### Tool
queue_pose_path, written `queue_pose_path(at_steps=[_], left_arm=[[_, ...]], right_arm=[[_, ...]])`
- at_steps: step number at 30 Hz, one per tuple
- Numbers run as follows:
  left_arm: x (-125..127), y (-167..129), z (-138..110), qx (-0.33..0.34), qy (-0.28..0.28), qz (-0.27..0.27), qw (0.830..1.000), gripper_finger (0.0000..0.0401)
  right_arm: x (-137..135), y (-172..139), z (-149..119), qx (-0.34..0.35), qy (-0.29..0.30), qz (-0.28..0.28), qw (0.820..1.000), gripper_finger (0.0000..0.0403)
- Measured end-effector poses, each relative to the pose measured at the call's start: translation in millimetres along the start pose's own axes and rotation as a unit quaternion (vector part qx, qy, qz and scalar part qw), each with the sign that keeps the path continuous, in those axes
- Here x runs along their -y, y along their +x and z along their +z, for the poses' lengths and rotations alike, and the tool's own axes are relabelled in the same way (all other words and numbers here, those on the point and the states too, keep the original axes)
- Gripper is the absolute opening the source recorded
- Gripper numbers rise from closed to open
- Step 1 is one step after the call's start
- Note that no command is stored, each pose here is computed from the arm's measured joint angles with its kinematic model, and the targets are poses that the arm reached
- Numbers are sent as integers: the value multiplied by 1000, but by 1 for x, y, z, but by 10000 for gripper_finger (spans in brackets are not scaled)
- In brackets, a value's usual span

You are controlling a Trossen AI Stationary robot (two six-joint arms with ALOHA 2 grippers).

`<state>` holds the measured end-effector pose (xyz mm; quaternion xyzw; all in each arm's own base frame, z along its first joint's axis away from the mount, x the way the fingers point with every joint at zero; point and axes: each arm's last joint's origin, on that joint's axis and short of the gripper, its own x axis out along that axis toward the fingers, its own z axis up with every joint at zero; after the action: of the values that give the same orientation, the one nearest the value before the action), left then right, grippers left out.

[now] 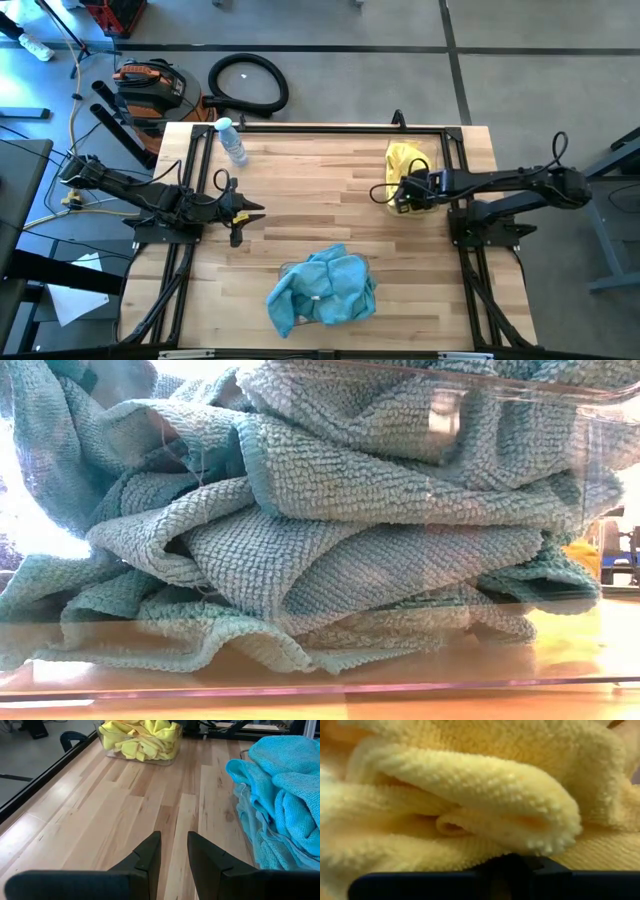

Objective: Sort microfiber towel by color & place in baskets
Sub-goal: Put the yellow microfiber towel into the top transparent bin, then return to Home Position

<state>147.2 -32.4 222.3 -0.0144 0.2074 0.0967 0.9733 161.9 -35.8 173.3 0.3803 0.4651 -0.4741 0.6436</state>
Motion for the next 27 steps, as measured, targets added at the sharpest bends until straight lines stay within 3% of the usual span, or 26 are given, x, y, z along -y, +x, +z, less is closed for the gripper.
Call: queue_pose_path(at_steps=[10, 18, 27], left_arm=[[0, 0, 0, 0, 0, 0, 1000, 83], [0, 0, 0, 0, 0, 0, 1000, 83], [-1, 0, 1, 5, 27, 15, 1000, 83]], right_arm=[[-7, -40, 14, -12, -10, -17, 1000, 132], [-14, -88, 30, 12, -18, -8, 1000, 142], [-10, -118, 24, 35, -64, -48, 996, 142]])
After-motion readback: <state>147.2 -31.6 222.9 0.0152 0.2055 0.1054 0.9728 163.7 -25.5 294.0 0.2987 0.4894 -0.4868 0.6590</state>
